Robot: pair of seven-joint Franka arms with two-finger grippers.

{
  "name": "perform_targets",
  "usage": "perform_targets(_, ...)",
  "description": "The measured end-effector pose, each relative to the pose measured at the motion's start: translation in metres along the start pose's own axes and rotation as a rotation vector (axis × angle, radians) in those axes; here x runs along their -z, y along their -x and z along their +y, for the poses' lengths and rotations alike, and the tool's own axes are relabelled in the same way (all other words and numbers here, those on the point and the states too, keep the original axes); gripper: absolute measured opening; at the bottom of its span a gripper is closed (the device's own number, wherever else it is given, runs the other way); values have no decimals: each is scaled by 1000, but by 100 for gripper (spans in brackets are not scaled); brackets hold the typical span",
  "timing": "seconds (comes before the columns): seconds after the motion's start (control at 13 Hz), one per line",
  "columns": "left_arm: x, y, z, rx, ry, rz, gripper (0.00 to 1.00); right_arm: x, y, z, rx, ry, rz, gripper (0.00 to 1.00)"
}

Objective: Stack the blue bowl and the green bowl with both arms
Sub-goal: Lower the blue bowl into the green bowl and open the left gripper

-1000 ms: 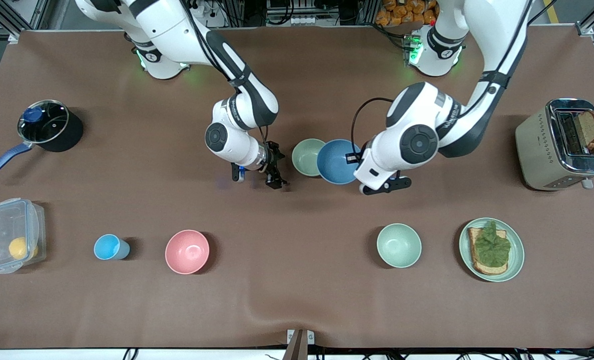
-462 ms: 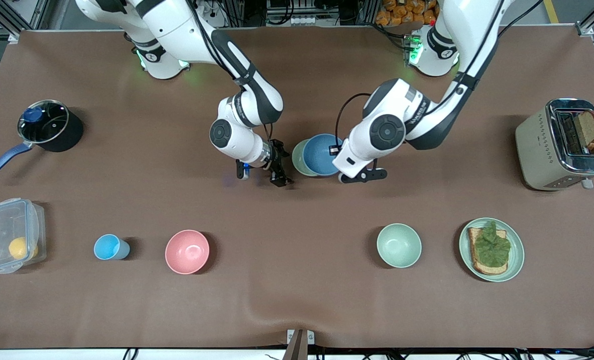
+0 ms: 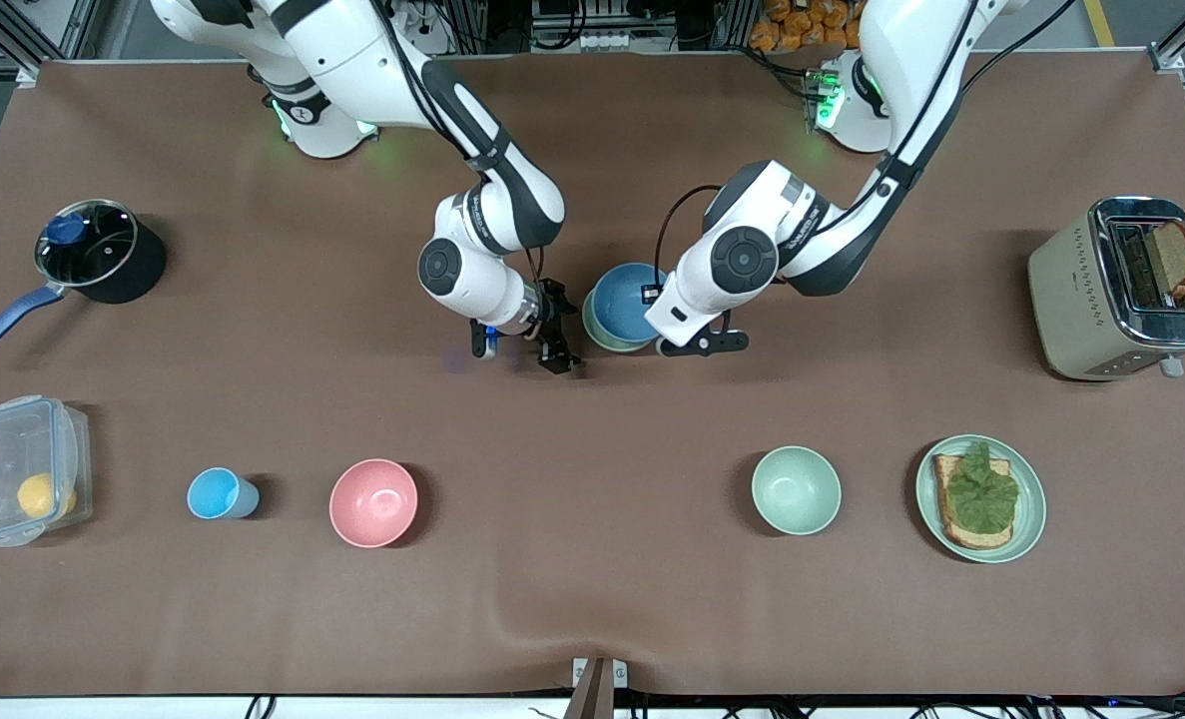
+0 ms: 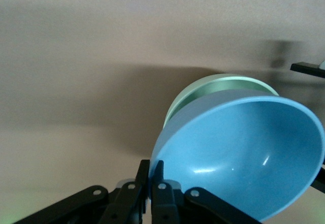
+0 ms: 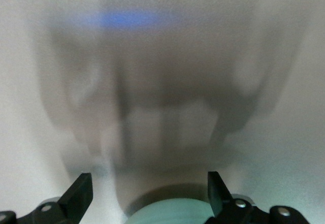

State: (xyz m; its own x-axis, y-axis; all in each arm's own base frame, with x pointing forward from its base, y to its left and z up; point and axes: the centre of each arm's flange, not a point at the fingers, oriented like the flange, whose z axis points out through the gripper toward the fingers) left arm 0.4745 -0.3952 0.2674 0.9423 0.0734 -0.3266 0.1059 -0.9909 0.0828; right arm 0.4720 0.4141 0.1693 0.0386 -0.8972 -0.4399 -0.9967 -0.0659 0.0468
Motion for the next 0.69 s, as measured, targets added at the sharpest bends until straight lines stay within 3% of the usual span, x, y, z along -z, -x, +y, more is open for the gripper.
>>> perform_targets(0.69, -22, -7, 3, 12, 27, -12, 5, 0, 0, 0, 2, 0, 0, 100)
